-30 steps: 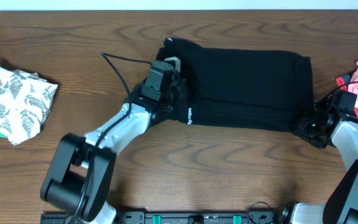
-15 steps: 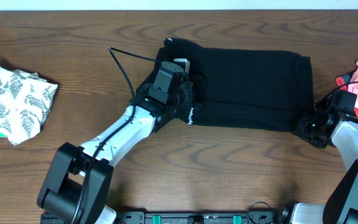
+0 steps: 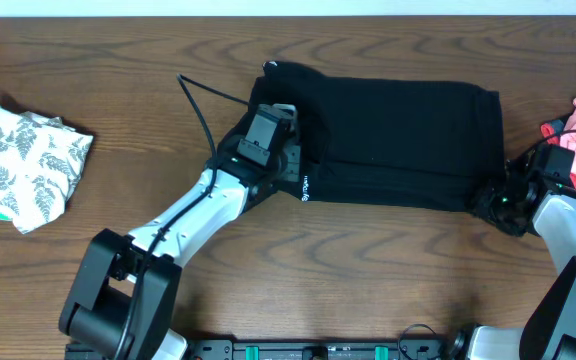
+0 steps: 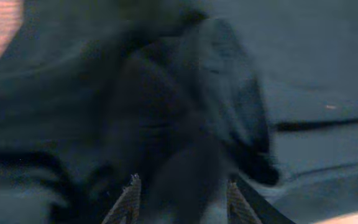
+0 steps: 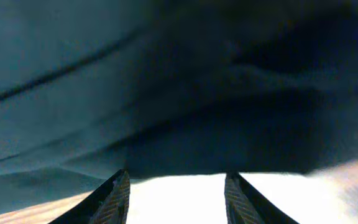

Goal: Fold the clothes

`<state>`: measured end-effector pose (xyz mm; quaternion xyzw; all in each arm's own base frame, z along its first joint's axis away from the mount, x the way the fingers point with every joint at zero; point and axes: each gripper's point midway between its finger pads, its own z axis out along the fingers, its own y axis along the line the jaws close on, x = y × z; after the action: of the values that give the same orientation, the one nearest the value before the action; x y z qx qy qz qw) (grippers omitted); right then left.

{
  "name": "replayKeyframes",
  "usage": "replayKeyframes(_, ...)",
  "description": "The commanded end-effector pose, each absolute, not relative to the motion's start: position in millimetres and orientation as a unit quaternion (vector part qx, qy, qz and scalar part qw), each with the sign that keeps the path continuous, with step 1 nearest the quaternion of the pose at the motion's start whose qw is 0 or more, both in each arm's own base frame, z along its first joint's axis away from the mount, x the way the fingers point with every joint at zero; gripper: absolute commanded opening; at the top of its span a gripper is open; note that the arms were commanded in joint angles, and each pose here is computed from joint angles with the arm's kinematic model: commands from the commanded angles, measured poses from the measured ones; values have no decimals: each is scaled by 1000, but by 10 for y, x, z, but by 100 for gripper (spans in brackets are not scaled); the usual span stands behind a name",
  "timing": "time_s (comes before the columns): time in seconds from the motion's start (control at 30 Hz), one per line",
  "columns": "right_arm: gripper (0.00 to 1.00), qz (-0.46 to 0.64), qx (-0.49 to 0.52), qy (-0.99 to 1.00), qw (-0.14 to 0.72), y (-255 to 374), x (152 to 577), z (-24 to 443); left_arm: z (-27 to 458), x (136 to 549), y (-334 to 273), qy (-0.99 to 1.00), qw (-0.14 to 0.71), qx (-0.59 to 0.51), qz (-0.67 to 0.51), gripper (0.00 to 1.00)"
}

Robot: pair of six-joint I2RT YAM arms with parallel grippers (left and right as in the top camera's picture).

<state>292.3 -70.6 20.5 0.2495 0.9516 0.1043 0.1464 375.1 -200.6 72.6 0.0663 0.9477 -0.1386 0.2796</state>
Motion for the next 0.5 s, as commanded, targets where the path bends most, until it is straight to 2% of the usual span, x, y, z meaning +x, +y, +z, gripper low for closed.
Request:
replayKeyframes(0.0,48,164,197,950,176,-477,3100,373,812,3887,-1719,949,295,42,-106,46)
replayKeyframes(0.1,50,159,180,946,219,-498,3299,679,835,3904,-1535,951,291,22,-98,47)
replayKeyframes(0.2,52,159,134,936,283,-397,3559,1179,827,3903,-1423,954,284,10,-95,47)
replayKeyframes(0.33,53,208,7,917,341,224,3801,1791,744,3811,-1342,962,260,5,-85,47)
replayKeyframes(0.47,54,237,-88,902,349,890,3854,1933,675,3751,-1333,965,248,6,-85,47)
